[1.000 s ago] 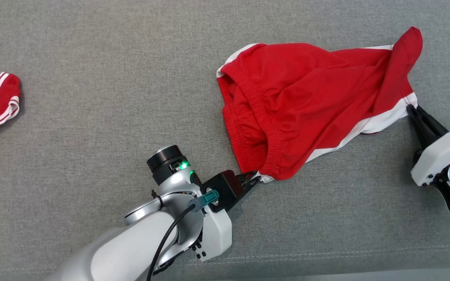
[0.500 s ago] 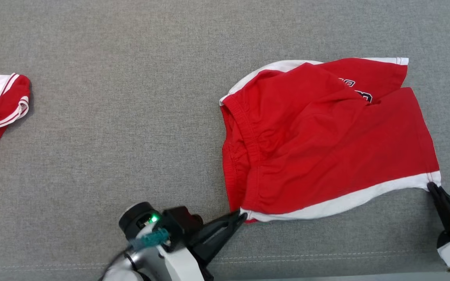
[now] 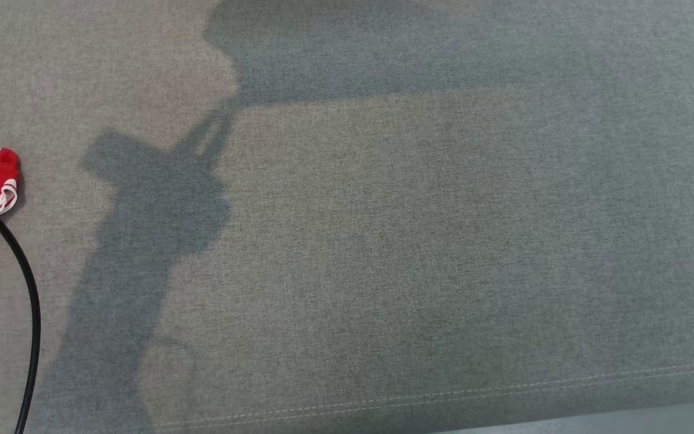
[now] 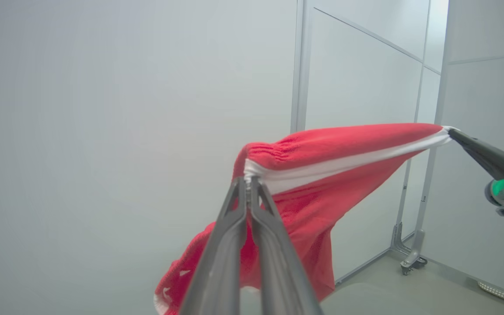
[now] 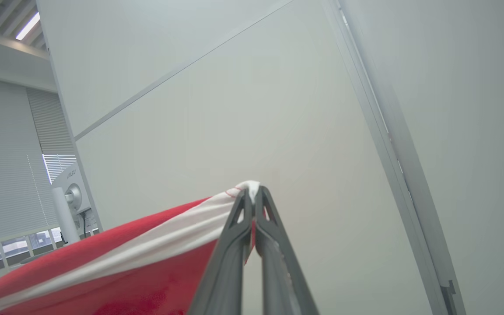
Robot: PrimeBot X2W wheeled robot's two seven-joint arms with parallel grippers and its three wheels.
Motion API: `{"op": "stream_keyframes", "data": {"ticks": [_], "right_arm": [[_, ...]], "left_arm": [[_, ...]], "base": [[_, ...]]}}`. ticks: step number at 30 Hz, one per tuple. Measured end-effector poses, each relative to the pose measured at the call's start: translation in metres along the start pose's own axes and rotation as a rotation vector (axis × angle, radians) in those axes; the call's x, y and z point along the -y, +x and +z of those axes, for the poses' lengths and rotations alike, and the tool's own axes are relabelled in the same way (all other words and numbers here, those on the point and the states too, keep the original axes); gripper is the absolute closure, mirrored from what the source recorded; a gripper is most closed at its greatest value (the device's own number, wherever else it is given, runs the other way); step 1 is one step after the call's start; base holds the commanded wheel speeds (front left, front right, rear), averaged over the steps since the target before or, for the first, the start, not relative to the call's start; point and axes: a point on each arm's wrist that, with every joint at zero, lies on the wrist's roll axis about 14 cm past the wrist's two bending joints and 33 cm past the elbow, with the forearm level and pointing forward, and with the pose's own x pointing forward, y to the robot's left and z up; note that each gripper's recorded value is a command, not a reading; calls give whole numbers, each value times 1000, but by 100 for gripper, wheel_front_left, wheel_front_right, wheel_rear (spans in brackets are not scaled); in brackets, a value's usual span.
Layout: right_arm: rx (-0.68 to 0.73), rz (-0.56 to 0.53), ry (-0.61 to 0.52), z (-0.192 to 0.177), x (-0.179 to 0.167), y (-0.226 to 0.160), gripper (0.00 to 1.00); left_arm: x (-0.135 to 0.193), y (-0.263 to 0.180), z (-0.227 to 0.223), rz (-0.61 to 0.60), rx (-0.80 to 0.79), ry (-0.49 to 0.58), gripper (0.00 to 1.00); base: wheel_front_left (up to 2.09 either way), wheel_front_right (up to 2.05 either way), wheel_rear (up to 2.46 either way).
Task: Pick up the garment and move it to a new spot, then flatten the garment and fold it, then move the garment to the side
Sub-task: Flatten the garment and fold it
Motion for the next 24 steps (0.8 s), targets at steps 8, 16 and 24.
{"op": "stream_keyframes", "data": {"ticks": [8, 16, 24], "right_arm": [[-331, 54, -55, -144, 11, -53, 100], [-594, -147, 175, -273, 63, -199, 100], [-605, -275, 259, -272, 70, -282, 100]], "left_arm": [[-42, -39, -103, 124, -91, -1, 100], [-27, -171, -303, 265, -470, -190, 100], [-6, -195, -315, 272, -460, -226, 100]], "base": [[0, 0, 0], [0, 0, 0], [0, 0, 0]]}}
